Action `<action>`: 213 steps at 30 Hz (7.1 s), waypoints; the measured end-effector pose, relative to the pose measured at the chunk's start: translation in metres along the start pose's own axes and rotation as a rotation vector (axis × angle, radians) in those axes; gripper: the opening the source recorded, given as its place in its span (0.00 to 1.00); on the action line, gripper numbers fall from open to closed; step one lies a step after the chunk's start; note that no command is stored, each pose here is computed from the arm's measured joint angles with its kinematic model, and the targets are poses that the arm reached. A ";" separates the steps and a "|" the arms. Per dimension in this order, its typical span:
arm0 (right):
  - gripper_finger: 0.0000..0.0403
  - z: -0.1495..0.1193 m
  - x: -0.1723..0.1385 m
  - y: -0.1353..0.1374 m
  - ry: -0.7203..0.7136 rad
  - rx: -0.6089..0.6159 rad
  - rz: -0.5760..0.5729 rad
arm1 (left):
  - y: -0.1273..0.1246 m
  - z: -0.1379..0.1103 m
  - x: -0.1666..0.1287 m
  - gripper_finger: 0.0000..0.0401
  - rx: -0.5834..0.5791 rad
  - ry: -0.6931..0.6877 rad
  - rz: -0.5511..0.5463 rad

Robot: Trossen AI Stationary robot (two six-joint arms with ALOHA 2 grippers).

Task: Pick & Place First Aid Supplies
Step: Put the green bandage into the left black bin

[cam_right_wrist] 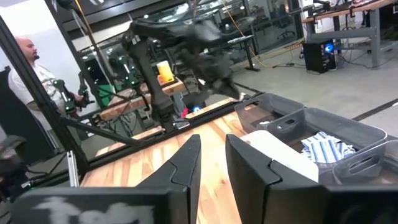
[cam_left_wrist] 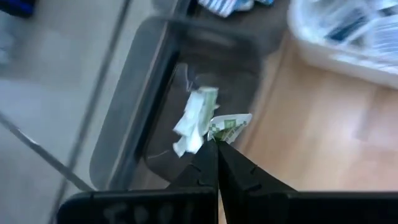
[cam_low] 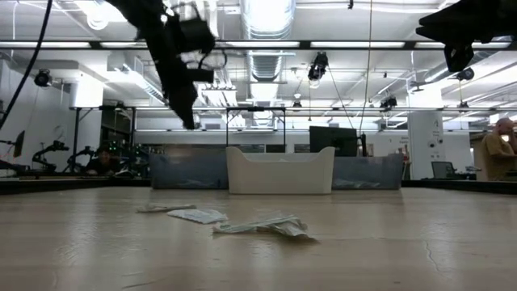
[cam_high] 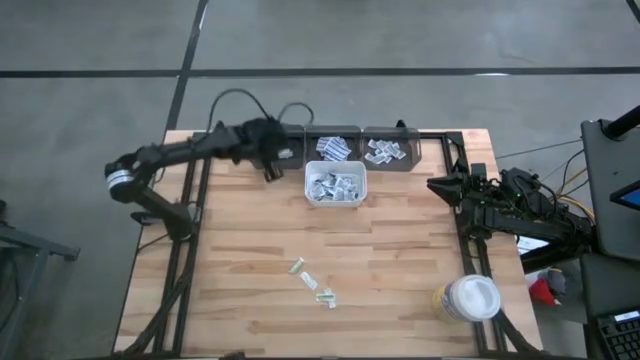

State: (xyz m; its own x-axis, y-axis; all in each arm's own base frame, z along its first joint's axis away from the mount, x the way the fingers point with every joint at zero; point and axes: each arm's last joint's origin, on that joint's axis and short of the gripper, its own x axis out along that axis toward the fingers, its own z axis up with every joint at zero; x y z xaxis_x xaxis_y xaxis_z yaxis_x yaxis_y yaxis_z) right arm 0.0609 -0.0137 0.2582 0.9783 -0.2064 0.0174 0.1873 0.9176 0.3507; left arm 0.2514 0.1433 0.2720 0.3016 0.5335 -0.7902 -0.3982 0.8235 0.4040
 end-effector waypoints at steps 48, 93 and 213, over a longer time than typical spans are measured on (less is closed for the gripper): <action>0.21 0.000 0.000 0.000 0.002 -0.003 -0.002 | -0.102 0.025 -0.104 0.33 -0.030 0.014 -0.556; 0.22 -0.001 0.000 0.000 0.007 0.005 -0.003 | -0.276 -0.025 -0.009 0.33 -0.197 0.379 -0.384; 0.23 -0.001 0.000 0.000 0.006 0.034 -0.004 | -0.119 0.049 -0.111 0.37 0.200 -0.145 -0.499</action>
State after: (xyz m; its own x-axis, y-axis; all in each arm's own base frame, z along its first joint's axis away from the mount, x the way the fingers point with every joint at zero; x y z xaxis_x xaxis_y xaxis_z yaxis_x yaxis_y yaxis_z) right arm 0.0609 -0.0138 0.2575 0.9781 -0.2079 0.0105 0.1882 0.9046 0.3825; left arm 0.3074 -0.0048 0.3339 0.5334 0.0792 -0.8421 -0.0085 0.9961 0.0883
